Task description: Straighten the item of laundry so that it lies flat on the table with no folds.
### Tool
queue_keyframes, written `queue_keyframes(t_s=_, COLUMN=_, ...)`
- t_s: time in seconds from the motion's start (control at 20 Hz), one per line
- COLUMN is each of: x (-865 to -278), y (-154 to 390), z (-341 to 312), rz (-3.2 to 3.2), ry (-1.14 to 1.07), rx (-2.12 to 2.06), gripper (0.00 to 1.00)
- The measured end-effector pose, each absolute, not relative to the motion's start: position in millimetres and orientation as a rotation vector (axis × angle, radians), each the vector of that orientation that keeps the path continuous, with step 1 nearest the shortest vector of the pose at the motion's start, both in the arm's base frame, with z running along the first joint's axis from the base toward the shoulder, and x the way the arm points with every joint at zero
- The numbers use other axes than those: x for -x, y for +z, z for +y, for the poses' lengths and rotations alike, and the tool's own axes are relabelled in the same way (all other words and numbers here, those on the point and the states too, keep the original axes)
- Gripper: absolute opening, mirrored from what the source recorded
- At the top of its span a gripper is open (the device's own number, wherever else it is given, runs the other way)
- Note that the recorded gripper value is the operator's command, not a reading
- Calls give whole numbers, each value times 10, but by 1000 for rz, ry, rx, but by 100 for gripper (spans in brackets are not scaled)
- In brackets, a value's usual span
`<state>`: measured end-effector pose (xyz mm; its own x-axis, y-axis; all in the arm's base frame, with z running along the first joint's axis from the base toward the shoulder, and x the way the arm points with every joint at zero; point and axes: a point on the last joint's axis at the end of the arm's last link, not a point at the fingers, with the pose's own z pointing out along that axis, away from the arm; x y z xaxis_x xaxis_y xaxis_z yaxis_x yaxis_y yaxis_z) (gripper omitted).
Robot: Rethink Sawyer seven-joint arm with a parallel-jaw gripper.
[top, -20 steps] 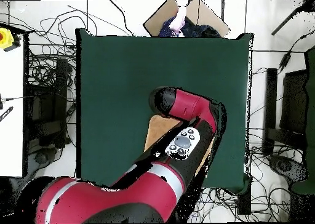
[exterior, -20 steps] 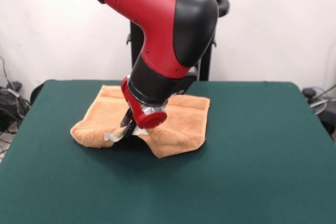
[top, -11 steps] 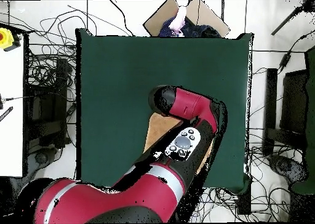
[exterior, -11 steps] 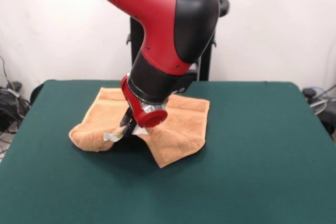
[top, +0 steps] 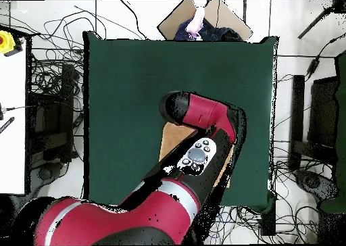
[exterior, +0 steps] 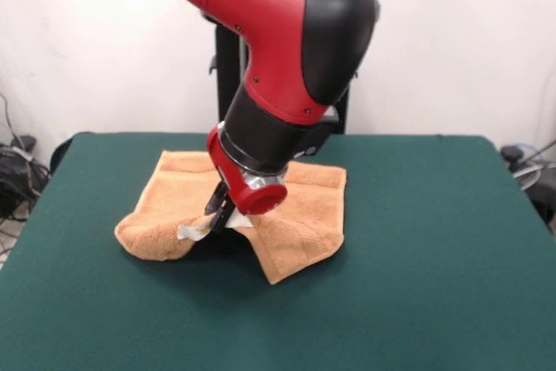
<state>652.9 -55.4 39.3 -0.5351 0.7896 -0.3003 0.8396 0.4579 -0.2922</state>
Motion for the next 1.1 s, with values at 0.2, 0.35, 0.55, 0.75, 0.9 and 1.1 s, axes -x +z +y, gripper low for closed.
queue_keyframes(t_s=0.2, x=-6571, y=407, z=-463, rz=2581, ry=-615, rx=-1423, gripper=0)
queue_keyframes(t_s=0.35, x=-6592, y=415, z=-427, rz=2582, ry=-612, rx=-1413, gripper=0)
queue_keyframes(t_s=0.55, x=-6611, y=426, z=-382, rz=2584, ry=-608, rx=-1402, gripper=0)
queue_keyframes(t_s=0.75, x=-6660, y=469, z=-415, rz=2554, ry=-565, rx=-1392, gripper=0)
queue_keyframes(t_s=0.9, x=-6730, y=490, z=-518, rz=2505, ry=-494, rx=-1381, gripper=0)
queue_keyframes(t_s=1.1, x=-6850, y=517, z=-908, rz=2379, ry=-369, rx=-1321, gripper=0)
